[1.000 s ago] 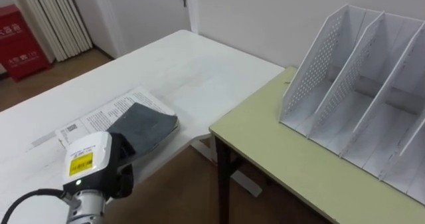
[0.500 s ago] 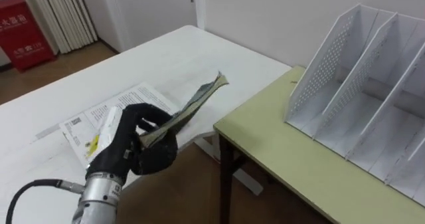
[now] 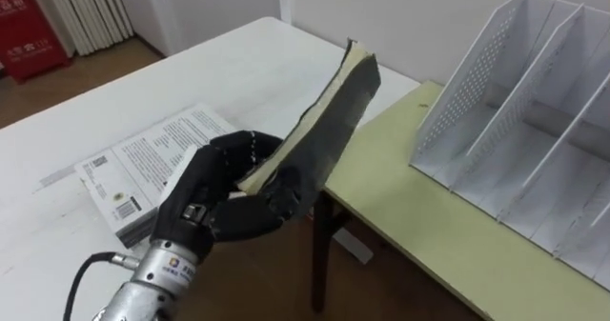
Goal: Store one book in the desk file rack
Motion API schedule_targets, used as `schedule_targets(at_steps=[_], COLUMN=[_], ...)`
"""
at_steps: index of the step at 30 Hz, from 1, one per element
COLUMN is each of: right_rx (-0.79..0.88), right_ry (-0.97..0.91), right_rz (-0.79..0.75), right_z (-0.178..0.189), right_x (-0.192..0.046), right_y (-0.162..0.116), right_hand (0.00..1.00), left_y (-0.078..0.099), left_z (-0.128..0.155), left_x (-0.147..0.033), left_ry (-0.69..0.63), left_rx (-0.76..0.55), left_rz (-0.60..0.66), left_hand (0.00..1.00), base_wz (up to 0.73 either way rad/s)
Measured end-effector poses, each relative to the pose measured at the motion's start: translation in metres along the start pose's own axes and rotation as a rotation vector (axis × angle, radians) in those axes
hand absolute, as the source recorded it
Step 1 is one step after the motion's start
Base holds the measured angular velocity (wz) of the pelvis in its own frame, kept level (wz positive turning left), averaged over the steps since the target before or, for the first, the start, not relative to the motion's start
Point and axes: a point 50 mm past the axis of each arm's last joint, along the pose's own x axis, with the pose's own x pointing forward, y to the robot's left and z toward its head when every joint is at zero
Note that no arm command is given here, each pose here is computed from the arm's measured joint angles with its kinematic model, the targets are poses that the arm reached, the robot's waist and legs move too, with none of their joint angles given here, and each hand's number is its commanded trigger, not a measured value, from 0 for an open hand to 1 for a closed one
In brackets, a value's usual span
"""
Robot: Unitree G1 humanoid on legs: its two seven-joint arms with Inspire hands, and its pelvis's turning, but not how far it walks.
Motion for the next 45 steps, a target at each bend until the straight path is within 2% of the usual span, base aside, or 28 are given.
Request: schedule_targets(at_steps=[5, 7, 10, 15, 21, 27, 35, 40, 45], right_rx=[0.046, 0.073, 0.098, 0.203, 0.387, 0.54, 0.654, 0.722, 0.727], right_ry=[-0.332, -0.478, -0.603, -0.787, -0.999, -1.157, -1.241, -1.288, -1.298], right_rz=[0.049, 0.131, 0.226, 0.296, 0.37, 0.403, 0.555, 0.679, 0.72], right_z=[0.067, 0.096, 0.119, 0.148, 0.17, 0.177, 0.177, 0.18, 0.18], right_x=[-0.012, -0.024, -0.038, -0.06, -0.086, -0.105, -0.113, -0.118, -0.118], right_y=[0.009, 0.022, 0.023, 0.013, -0.008, -0.031, -0.038, -0.037, -0.036], right_hand=[0.0, 0.0, 0.0, 0.0, 0.0, 0.0, 0.0, 0.0, 0.0], left_y=[-0.002, -0.005, -0.008, -0.009, -0.006, 0.0, 0.0, 0.002, 0.004], left_z=[0.003, 0.004, 0.003, -0.006, -0.013, -0.017, -0.018, -0.025, -0.032], left_x=[0.0, 0.0, -0.004, -0.015, -0.018, -0.022, -0.024, -0.026, -0.026], left_ry=[-0.039, -0.052, -0.056, -0.018, -0.019, 0.0, -0.035, -0.053, -0.047], left_rx=[-0.093, -0.139, -0.185, -0.233, -0.356, -0.359, -0.517, -0.671, -0.734], left_rz=[-0.052, -0.096, -0.166, -0.285, -0.327, -0.333, -0.377, -0.405, -0.419], left_hand=[1.0, 1.0, 1.0, 1.0, 1.0, 1.0, 1.0, 1.0, 1.0], base_wz=[-0.05, 0.05, 0.07, 0.0, -0.06, -0.02, 0.0, -0.02, -0.07])
